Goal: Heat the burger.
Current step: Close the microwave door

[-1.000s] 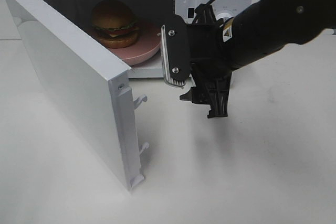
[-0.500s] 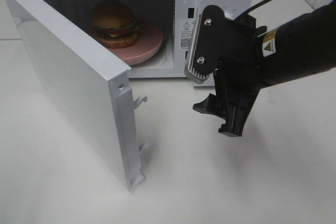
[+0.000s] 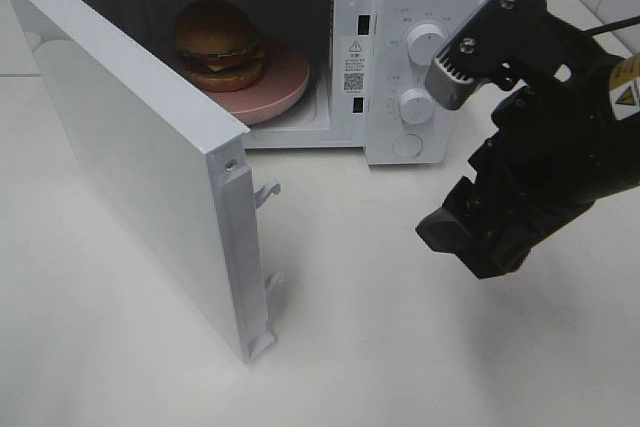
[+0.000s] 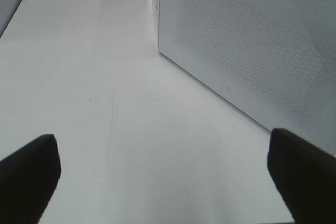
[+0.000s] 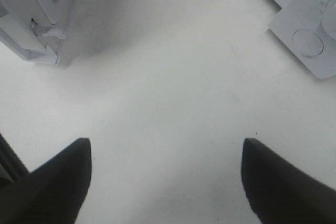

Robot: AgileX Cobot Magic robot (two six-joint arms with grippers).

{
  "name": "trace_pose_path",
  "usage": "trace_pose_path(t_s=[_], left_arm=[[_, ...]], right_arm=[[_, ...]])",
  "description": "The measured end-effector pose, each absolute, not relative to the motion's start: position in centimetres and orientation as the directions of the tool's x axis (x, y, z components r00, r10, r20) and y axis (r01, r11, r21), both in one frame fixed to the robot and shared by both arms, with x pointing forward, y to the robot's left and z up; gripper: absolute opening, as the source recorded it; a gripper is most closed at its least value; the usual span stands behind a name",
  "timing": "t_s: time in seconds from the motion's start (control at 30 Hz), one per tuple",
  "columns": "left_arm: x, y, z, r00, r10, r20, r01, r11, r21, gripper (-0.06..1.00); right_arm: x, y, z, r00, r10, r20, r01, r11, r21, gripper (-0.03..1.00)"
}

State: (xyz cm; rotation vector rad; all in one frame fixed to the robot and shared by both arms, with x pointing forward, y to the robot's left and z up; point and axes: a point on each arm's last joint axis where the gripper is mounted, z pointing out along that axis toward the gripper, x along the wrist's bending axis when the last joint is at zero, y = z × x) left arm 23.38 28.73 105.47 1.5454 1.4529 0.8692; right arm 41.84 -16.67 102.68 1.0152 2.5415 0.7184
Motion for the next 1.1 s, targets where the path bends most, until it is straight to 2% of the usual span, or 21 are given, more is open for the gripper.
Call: trace_pose_path(t_s=[0.77,1.03,1.1], left_arm=[[23.4,28.7,105.5,0.094,0.994,-0.051,0.425,0.007,0.905,1.00],[23.4,28.7,105.5,0.094,0.994,-0.051,0.425,0.007,0.905,1.00],[23.4,28.7,105.5,0.094,0.994,-0.051,0.425,0.007,0.905,1.00]], right_arm=[[35.5,-21.3,105.7,-0.622,0.783,-0.016,0.723,0.582,0.372,0.76],[32.5,-23.6,107.5,-0.593,0.805,-0.003,0.719,0.531,0.449,0.76],[31.7,-24.9,108.1,-0.545,0.838,-0.008,0.727,0.478,0.493,0.76]])
